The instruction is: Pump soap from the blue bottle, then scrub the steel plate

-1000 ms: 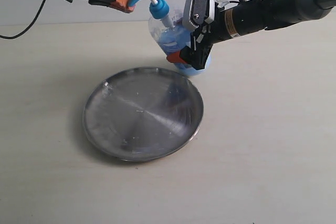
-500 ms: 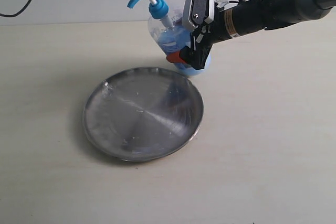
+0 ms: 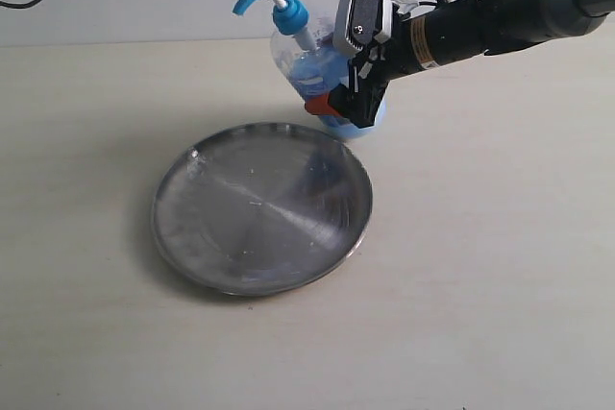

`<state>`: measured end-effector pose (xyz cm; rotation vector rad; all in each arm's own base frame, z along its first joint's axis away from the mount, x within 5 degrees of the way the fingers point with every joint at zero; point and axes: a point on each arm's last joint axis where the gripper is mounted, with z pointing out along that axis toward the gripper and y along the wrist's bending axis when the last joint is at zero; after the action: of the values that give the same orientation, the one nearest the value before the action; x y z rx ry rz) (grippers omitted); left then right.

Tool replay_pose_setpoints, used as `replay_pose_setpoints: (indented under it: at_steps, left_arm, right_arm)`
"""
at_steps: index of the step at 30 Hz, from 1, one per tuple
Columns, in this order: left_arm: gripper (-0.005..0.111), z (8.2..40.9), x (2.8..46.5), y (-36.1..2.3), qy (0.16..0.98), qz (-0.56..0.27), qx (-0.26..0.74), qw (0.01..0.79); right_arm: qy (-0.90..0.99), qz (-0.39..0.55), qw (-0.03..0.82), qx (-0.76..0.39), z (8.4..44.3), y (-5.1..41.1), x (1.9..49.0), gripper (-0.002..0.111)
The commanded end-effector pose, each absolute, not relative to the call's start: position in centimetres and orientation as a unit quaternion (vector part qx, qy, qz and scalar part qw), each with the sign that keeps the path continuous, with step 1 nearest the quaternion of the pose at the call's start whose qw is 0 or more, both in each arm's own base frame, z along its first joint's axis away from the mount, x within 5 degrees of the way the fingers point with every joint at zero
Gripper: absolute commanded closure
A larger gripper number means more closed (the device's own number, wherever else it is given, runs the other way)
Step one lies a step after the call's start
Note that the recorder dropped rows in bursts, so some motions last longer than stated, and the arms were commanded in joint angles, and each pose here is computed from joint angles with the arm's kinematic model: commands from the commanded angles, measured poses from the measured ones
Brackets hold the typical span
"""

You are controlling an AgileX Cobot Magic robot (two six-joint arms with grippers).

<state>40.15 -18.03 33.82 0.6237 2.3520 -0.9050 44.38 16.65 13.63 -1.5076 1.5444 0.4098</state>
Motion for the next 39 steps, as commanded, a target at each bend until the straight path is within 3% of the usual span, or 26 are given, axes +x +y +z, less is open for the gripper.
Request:
replay_pose_setpoints:
  at_steps: [1,39]
  left_arm:
    - [0.107,34.0,39.8,-18.5,0.869,-0.343,0.242,0.263]
    - [0.107,31.5,40.4,-19.5,0.880,-0.309,0.265,0.244]
  right_arm:
    - [0.624,0.163,0.468,-0.605,14.3,16.7,44.7,0.108]
    - [0.624,0.165,0.469,-0.604,14.3,16.7,44.7,0.108]
